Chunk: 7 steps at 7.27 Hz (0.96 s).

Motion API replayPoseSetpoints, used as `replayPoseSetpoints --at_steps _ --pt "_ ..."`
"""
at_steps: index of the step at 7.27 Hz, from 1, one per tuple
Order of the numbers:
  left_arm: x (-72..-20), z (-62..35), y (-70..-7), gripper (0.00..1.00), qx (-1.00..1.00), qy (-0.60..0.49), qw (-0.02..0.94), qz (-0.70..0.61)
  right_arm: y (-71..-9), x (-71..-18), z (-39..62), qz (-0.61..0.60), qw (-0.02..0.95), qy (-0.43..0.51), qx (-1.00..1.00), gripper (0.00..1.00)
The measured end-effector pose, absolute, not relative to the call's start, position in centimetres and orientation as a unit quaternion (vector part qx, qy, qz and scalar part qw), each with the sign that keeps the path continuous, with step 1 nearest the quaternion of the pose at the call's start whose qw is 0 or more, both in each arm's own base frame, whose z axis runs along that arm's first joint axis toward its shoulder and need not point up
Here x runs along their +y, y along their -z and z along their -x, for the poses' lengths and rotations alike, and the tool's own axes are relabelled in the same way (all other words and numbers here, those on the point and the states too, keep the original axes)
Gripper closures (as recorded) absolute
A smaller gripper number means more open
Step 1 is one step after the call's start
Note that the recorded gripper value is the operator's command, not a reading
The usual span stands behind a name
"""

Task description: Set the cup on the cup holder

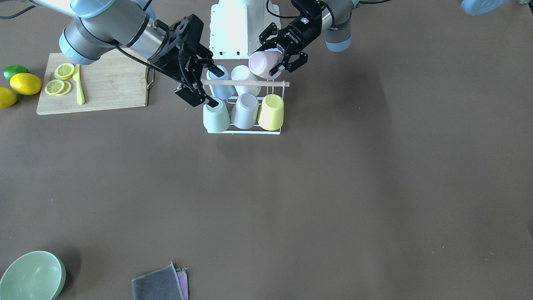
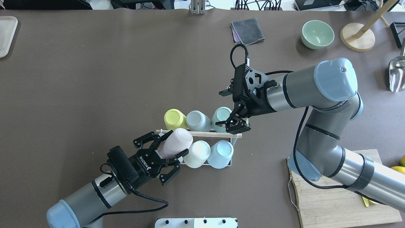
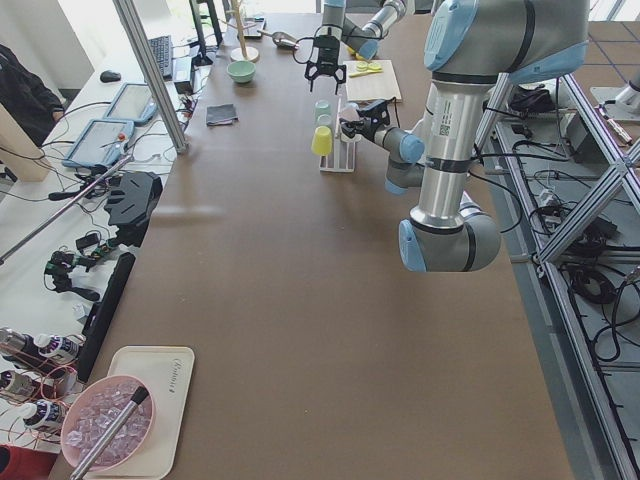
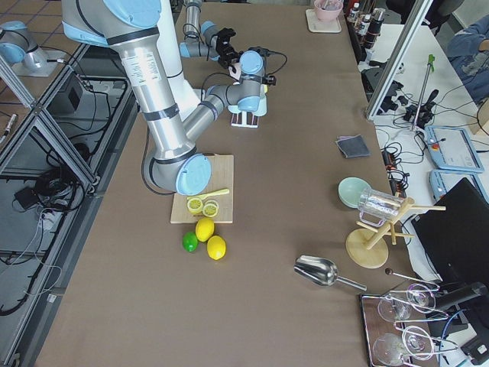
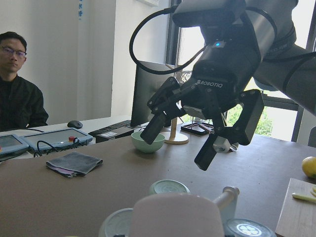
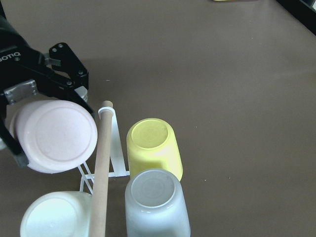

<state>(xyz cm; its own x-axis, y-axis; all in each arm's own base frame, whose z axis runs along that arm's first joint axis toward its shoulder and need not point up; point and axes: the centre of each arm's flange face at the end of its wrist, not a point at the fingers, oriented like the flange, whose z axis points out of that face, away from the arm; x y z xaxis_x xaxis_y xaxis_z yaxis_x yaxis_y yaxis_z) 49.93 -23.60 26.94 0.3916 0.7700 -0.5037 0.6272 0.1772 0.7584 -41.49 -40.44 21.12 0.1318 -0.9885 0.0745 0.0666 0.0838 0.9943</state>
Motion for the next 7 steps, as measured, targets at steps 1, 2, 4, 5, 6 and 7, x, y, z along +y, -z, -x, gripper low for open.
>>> replayPoseSetpoints --at_steps 1,2,4,5,6,7 --pt "-23.5 -49.9 -27.1 0.02 0.548 -0.066 0.537 -0.638 -21.1 -40.4 41.5 -0.493 0.568 0.464 -0.468 0.0" --pt "-23.4 -49.7 -27.2 0.02 0.549 -0.065 0.533 -0.64 -21.1 -40.4 41.5 -0.493 0.568 0.464 -0.468 0.0" --pt "-23.2 -49.2 -27.6 0.02 0.552 -0.062 0.522 -0.647 -20.6 -40.3 41.5 -0.488 0.571 0.465 -0.468 0.0" --pt "-23.2 -49.1 -27.7 0.02 0.553 -0.061 0.519 -0.649 -19.9 -40.2 41.3 -0.478 0.579 0.467 -0.466 0.0" --pt "-23.2 -49.1 -27.6 0.02 0.554 -0.06 0.518 -0.649 -19.1 -39.9 41.0 -0.467 0.588 0.469 -0.464 0.0" --pt "-23.3 -49.0 -27.5 0.02 0.554 -0.059 0.517 -0.65 -18.2 -39.4 40.5 -0.454 0.6 0.471 -0.461 0.0"
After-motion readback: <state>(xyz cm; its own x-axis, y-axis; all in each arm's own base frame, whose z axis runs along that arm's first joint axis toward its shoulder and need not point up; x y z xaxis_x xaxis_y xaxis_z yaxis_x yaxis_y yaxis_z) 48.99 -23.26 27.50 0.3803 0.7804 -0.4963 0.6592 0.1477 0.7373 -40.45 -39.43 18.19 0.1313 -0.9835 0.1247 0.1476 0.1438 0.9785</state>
